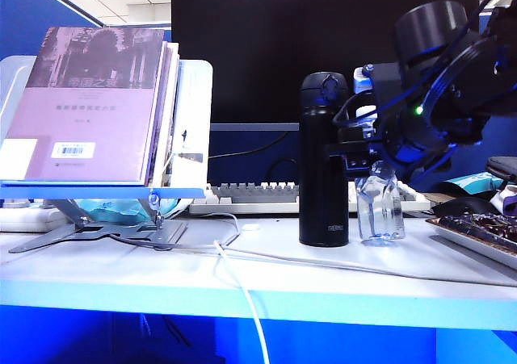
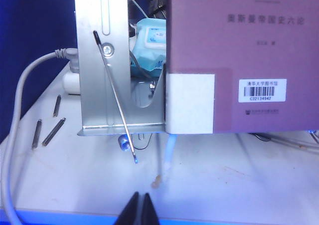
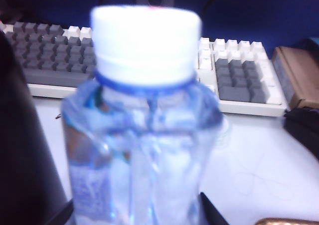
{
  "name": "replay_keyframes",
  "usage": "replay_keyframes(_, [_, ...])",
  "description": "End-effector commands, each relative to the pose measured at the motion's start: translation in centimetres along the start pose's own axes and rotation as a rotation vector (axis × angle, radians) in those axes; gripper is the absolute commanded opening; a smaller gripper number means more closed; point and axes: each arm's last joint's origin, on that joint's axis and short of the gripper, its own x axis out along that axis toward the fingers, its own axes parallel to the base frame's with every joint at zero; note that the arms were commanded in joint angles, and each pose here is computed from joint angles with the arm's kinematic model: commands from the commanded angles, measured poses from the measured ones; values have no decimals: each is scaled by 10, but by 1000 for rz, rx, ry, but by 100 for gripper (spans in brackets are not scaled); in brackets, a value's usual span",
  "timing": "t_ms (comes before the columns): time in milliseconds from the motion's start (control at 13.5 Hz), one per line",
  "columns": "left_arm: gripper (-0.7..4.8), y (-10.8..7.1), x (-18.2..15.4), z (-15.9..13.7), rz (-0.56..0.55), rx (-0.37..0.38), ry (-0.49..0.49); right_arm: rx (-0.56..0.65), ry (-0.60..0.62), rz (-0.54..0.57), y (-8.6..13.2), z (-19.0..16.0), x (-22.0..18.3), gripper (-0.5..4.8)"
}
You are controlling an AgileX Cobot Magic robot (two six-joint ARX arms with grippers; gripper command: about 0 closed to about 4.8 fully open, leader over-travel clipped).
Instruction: Pick up the mineral water bottle and place it vertically to the right of the black thermos cup.
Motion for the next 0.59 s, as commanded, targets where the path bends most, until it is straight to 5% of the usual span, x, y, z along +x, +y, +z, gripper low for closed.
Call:
replay_keyframes(74, [-4,0,0,-1,-4,4,8,-2,-58,-23,-1,14,-4,297])
replay_keyframes(371, [-4,0,0,-1,-4,4,9,-8,-55,-25,-1,13,-4,298])
replay_keyframes(594, [-4,0,0,-1,-4,4,9,-16,-45,-25,-2,15,-5,370])
